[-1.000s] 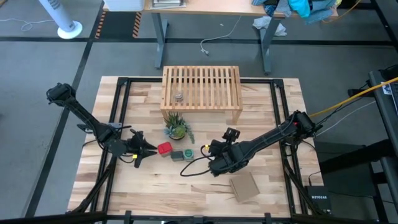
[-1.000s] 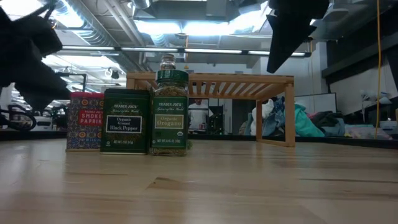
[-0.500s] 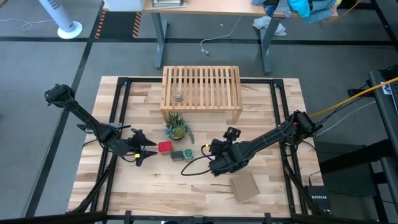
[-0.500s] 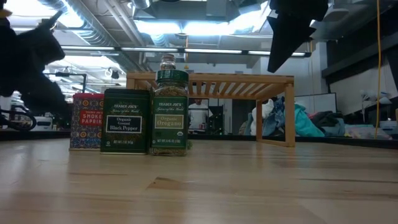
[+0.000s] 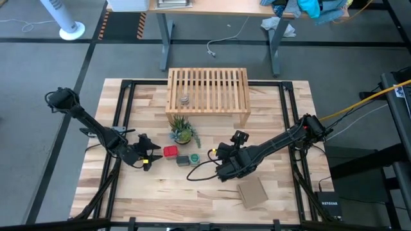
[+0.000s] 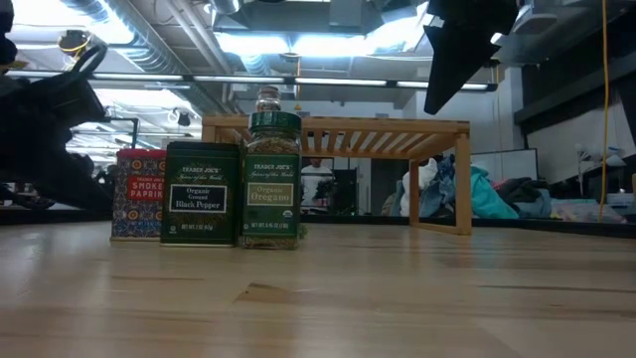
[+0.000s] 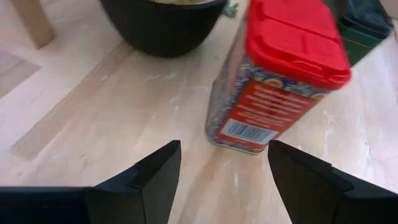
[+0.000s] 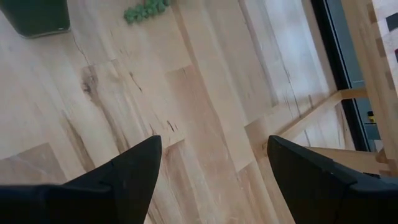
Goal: Shelf spices
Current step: Put the red seasoning can on the shelf
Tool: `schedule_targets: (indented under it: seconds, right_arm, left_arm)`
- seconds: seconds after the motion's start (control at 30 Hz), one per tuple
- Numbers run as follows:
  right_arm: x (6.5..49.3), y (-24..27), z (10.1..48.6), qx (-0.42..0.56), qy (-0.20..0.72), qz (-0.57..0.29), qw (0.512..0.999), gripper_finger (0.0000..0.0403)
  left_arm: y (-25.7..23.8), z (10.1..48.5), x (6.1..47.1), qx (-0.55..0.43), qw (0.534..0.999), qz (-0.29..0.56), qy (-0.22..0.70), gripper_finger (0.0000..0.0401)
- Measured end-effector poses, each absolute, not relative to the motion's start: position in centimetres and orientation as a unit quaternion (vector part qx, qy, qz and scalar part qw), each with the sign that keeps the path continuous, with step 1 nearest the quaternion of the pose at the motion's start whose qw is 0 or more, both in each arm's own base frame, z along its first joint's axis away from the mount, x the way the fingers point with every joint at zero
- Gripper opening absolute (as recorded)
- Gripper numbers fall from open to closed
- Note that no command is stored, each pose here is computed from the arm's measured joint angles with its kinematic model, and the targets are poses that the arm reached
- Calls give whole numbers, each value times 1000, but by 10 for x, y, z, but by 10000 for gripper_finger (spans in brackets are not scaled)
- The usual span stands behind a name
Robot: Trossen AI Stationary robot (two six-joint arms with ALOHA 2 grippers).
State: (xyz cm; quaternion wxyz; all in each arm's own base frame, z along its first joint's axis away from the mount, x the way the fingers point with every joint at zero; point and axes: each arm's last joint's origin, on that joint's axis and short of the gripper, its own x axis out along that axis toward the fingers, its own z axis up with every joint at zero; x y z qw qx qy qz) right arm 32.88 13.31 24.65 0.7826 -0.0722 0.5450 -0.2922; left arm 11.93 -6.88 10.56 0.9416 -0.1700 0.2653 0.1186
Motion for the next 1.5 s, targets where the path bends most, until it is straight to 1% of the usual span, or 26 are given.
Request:
schedule_targets:
  seconds: [0.5,0.63,0.77,0.97,1.07,1.23,1.37,1.5]
  right_arm:
    - [330,133,247,-77,536,-298,786,298]
    - [330,133,247,-76,533,-298,788,298]
    - [331,133,247,-75,525,-300,793,298]
    - [332,133,247,-75,524,-300,793,298]
    - [332,133,247,-75,524,-300,793,298]
    - [331,133,246,-76,524,-301,793,298]
    - [329,132,235,-79,528,-301,790,298]
    - [327,131,215,-77,527,-300,791,298]
  left_arm:
    - [-81,90,135,-107,954,84,266,235]
    - [-85,89,140,-74,958,75,268,235]
    - [-85,86,144,-52,956,83,277,235]
    - [-79,82,148,-46,952,113,282,235]
    - [-78,82,150,-40,954,117,274,235]
    - [-81,90,156,-32,966,101,236,235]
    - [-81,91,156,-34,967,98,231,235]
    - [-81,91,157,-33,967,104,228,235]
